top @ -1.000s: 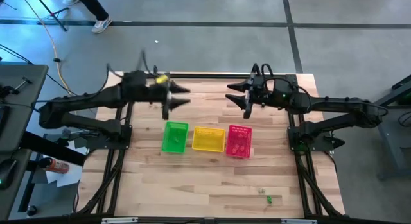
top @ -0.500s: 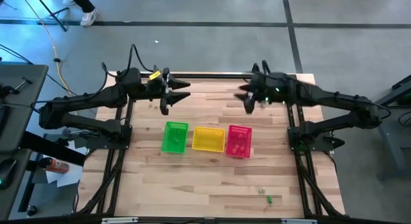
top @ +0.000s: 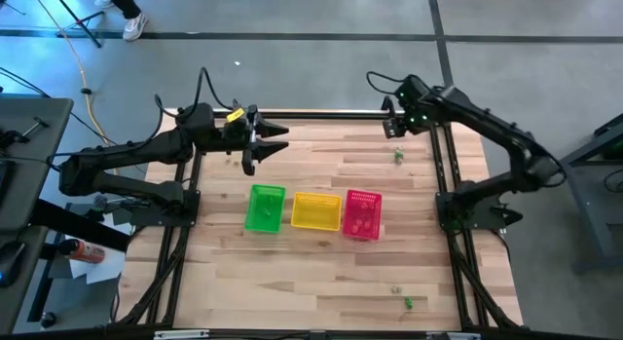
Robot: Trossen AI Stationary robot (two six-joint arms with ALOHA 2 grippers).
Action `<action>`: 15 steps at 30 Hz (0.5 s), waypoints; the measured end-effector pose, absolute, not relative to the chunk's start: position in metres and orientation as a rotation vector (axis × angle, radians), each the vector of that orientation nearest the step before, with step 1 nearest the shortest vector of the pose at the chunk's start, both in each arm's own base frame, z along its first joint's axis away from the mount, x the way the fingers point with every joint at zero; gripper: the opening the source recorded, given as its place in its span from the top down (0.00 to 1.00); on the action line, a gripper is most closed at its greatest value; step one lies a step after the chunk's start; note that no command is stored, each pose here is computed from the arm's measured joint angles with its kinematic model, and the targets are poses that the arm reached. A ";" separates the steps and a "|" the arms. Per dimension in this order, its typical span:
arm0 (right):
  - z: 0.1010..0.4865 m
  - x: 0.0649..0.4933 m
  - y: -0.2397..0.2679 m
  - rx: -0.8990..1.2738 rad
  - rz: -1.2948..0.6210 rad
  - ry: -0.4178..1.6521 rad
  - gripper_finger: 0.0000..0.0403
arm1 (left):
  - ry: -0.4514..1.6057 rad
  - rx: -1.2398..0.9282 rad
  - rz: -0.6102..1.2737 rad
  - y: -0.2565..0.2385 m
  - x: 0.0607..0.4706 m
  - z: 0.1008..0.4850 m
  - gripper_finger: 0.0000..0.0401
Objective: Sort Halloween decoration
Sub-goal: Put the green skeleton toy into the green basket
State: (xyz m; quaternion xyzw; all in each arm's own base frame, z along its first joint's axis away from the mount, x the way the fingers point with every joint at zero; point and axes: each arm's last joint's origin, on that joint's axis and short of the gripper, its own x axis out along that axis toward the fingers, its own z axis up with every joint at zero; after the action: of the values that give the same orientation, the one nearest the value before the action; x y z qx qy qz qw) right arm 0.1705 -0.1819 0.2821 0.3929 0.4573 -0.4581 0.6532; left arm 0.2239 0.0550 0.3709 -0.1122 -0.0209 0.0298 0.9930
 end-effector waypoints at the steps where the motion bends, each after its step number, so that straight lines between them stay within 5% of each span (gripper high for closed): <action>1: 0.273 0.170 -0.187 0.909 -1.046 1.071 0.48 | -0.042 -0.225 0.060 0.055 0.224 0.371 0.51; 15: 0.185 0.179 -0.200 1.007 -0.943 1.392 0.48 | -0.012 -0.230 0.006 0.053 0.224 0.369 0.51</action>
State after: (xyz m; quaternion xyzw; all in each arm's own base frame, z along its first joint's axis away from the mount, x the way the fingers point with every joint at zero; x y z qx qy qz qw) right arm 0.1790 -0.2000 0.1852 0.4269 0.5897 -0.3995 0.5572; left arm 0.2241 0.0534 0.3687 -0.1149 -0.0061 0.0031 0.9934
